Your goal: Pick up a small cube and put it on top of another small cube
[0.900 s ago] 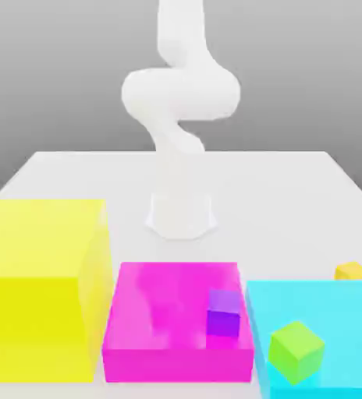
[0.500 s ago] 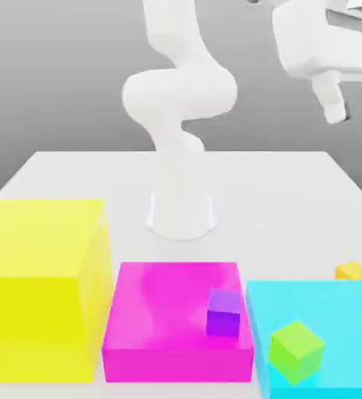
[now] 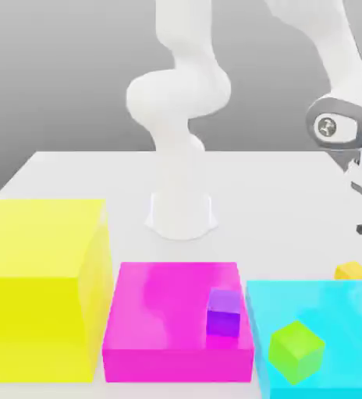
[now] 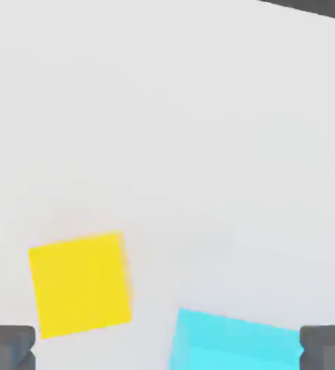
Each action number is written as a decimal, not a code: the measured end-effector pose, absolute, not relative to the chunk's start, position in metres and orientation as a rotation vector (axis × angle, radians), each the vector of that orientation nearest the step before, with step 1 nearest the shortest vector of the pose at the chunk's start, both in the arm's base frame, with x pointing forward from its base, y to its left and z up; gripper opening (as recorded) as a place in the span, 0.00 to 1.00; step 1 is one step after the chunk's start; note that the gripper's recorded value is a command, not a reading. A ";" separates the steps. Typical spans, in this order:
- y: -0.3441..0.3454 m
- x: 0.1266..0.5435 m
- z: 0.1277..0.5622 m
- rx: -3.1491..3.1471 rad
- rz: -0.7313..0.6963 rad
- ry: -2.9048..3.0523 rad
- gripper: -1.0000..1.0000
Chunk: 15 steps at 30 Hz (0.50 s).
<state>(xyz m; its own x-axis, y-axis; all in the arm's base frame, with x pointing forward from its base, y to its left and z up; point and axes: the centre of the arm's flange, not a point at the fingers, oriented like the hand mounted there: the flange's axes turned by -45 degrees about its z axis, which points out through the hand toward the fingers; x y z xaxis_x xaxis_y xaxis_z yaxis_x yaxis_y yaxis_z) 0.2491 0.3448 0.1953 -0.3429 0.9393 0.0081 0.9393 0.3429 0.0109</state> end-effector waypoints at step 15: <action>0.345 0.243 0.146 -1.763 0.002 -2.602 0.00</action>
